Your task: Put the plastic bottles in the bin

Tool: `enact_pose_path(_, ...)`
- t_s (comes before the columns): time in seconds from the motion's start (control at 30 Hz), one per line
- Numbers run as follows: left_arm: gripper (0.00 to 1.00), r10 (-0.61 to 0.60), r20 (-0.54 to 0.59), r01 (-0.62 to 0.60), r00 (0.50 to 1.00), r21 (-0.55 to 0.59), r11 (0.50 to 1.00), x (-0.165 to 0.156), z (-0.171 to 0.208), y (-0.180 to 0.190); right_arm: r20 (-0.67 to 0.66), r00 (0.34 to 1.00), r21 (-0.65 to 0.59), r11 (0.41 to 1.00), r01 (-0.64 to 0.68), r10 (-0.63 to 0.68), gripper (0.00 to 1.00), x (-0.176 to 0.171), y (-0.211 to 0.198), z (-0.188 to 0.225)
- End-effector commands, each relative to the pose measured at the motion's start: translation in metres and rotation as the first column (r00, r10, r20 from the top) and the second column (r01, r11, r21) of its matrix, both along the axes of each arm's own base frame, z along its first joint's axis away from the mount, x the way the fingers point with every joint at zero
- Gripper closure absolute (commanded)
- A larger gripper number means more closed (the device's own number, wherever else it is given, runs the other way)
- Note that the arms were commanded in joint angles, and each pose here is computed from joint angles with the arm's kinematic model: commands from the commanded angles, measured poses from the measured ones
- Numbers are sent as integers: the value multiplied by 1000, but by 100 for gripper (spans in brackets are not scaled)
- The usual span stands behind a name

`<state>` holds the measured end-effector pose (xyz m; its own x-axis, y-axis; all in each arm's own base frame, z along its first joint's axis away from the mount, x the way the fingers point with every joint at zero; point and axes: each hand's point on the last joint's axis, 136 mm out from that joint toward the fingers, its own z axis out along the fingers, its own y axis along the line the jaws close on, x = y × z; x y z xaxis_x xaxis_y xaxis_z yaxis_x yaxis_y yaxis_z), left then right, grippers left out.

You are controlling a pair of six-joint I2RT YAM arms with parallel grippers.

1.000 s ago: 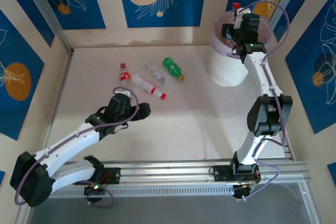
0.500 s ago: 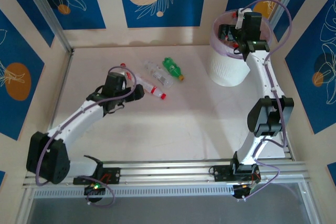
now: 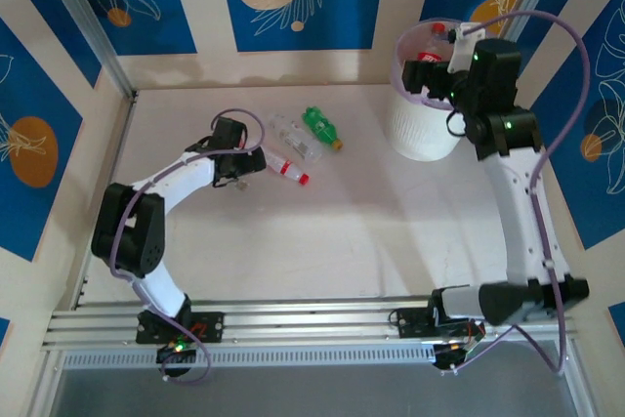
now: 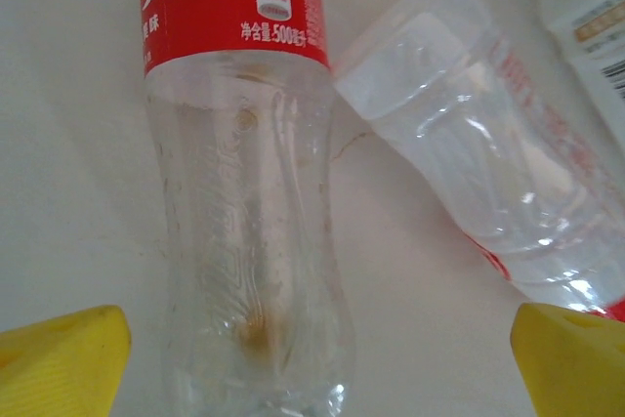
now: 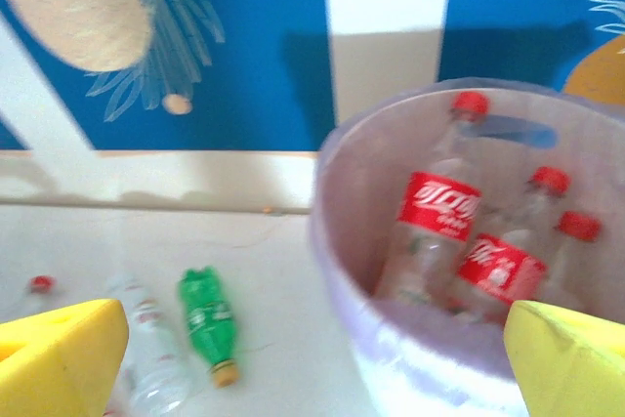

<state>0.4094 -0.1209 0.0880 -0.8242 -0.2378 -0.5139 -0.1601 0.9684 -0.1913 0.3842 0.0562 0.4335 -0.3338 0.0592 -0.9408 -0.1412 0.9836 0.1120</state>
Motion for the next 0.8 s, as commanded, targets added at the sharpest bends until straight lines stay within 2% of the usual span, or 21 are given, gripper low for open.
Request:
enact_pose_path(0.0,2,20,-9,-20,1000,47,999,0,-5,11,-83,994,92,994,-65,72,1,-23,17,-22)
enact_pose_path(0.2,7,32,-34,-29,999,106,994,-3,-25,21,-117,983,120,985,-126,140,1,-45,37,-27)
enact_pose_path(0.43,13,37,-69,-29,997,114,993,1,-45,20,-146,971,170,972,-161,187,1,-74,49,-39)
enact_pose_path(0.77,35,32,-75,-23,997,119,993,5,-55,19,-208,960,186,971,-149,187,0,-100,45,-65)
